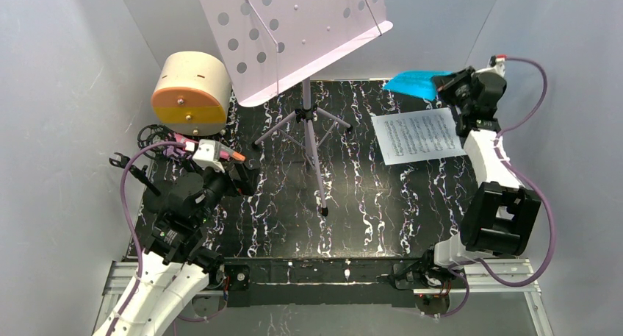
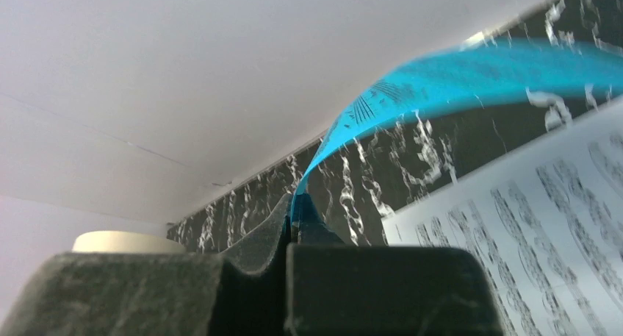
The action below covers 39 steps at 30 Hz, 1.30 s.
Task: Pack up the instrument practice props
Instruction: Place the sheet music at the center of the board.
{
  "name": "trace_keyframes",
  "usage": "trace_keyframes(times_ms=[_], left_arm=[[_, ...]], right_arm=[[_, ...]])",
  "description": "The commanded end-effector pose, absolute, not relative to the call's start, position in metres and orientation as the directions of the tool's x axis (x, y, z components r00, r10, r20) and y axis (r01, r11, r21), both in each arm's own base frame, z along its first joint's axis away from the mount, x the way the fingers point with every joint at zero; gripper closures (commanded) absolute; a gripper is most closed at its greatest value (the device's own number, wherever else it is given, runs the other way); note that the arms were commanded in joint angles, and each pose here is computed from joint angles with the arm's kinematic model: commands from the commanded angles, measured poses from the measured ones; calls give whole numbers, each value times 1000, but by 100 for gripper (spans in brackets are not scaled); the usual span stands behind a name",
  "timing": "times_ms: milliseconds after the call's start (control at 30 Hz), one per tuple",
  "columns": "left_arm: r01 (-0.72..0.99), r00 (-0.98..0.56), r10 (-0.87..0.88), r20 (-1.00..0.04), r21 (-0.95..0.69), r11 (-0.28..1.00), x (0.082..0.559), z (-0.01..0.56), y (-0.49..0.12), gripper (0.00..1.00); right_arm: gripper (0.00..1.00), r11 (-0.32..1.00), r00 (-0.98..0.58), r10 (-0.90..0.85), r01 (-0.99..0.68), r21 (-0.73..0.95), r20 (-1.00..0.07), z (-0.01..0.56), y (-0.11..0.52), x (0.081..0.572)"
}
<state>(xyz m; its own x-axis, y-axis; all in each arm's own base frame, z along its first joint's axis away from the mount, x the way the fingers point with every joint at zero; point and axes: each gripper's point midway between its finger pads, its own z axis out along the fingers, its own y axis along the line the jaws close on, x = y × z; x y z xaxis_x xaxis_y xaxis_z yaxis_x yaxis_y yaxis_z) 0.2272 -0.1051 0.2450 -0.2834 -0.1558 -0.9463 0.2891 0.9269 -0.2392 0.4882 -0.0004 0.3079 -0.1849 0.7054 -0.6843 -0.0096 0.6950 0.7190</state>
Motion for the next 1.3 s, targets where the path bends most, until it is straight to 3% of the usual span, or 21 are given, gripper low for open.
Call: trace_keyframes(times_ms=[0, 167, 333, 567, 733, 1267], left_arm=[[263, -277, -157, -948, -232, 937, 228, 244, -99, 2], [264, -282, -160, -946, -236, 935, 227, 242, -99, 2], [256, -282, -165, -945, -240, 936, 228, 242, -97, 2], [261, -290, -165, -943, -243, 934, 228, 240, -99, 2], [261, -289, -165, -943, -244, 934, 227, 241, -98, 2], [258, -293, -164, -942, -243, 935, 228, 239, -98, 2]], right_arm=[[99, 664, -178, 740, 39, 747, -649, 257, 1, 478], [99, 524, -149, 851, 173, 834, -504, 181, 7, 458], [99, 445, -17, 887, 293, 846, -461, 132, 4, 439], [99, 380, 114, 888, 364, 850, -445, 119, 11, 428], [99, 263, 233, 895, 412, 873, -379, 113, 7, 421], [96, 146, 238, 924, 504, 851, -299, 64, 27, 419]])
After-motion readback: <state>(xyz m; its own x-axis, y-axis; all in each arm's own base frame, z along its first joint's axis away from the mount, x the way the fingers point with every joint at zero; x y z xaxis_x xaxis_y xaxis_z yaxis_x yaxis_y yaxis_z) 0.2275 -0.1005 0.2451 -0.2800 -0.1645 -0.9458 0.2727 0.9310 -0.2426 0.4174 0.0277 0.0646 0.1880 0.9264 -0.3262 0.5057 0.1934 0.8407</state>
